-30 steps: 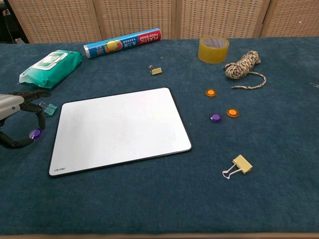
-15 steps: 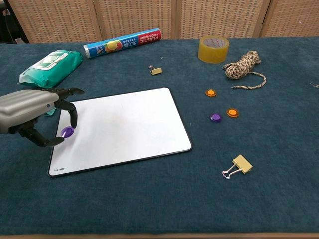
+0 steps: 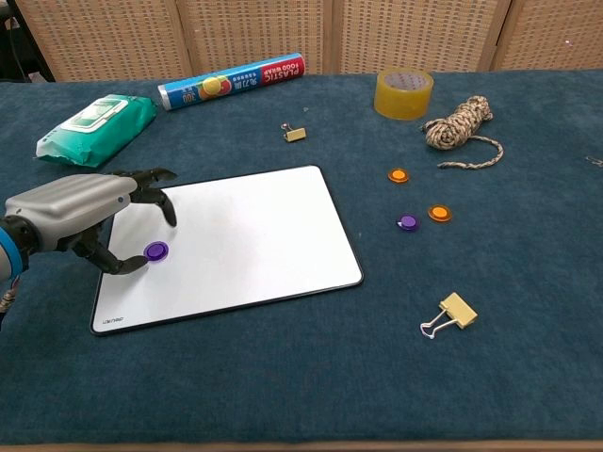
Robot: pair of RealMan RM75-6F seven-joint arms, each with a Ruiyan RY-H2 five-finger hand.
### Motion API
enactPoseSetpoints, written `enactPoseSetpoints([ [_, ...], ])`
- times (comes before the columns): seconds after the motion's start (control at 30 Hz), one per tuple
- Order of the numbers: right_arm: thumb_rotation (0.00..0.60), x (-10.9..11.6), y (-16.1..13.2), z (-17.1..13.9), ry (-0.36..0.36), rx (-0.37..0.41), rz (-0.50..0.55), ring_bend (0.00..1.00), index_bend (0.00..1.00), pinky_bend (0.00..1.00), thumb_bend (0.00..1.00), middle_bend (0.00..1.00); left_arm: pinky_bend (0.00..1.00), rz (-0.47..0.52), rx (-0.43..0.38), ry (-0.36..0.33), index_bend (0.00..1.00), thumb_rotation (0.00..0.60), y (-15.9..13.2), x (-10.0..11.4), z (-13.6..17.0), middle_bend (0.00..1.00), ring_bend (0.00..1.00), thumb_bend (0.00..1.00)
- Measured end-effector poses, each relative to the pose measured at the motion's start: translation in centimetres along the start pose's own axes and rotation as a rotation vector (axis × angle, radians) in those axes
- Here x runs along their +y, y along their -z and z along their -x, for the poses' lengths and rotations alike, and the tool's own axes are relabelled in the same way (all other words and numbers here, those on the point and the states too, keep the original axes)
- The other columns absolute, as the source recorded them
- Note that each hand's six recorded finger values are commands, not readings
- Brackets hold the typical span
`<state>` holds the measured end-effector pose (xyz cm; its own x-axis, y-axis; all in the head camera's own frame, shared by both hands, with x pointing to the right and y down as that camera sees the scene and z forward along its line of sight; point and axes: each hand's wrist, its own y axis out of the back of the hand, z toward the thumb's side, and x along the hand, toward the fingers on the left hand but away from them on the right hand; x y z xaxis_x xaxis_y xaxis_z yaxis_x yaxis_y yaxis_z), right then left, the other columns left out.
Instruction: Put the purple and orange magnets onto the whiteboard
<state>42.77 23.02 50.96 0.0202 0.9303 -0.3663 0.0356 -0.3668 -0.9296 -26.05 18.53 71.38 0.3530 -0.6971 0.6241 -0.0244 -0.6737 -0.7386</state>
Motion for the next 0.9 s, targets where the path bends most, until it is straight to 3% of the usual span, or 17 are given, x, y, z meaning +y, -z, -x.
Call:
enactPoseSetpoints([
  [0.23,0.600,-0.3,-0.2,0.0,-0.011,0.006,-0.004,0.00,0.00,0.00,0.00,0.00,0.00,0.011,-0.008,-0.035,0.01,0.600,0.9,1.6,1.3,0.00,0.00,0.30],
  [0.53,0.600,-2.0,-0.9,0.7,-0.055,0.036,0.000,0.00,0.00,0.00,0.00,0.00,0.00,-0.027,0.056,-0.149,0.01,0.600,6.3,6.2,6.0,0.00,0.00,0.30],
  [0.9,0.600,-4.5,-4.9,5.2,-0.150,0.190,0.002,0.00,0.19,0.00,0.00,0.00,0.00,0.009,0.183,-0.205,0.01,0.600,11.6,9.2,12.5,0.00,0.00,0.30],
])
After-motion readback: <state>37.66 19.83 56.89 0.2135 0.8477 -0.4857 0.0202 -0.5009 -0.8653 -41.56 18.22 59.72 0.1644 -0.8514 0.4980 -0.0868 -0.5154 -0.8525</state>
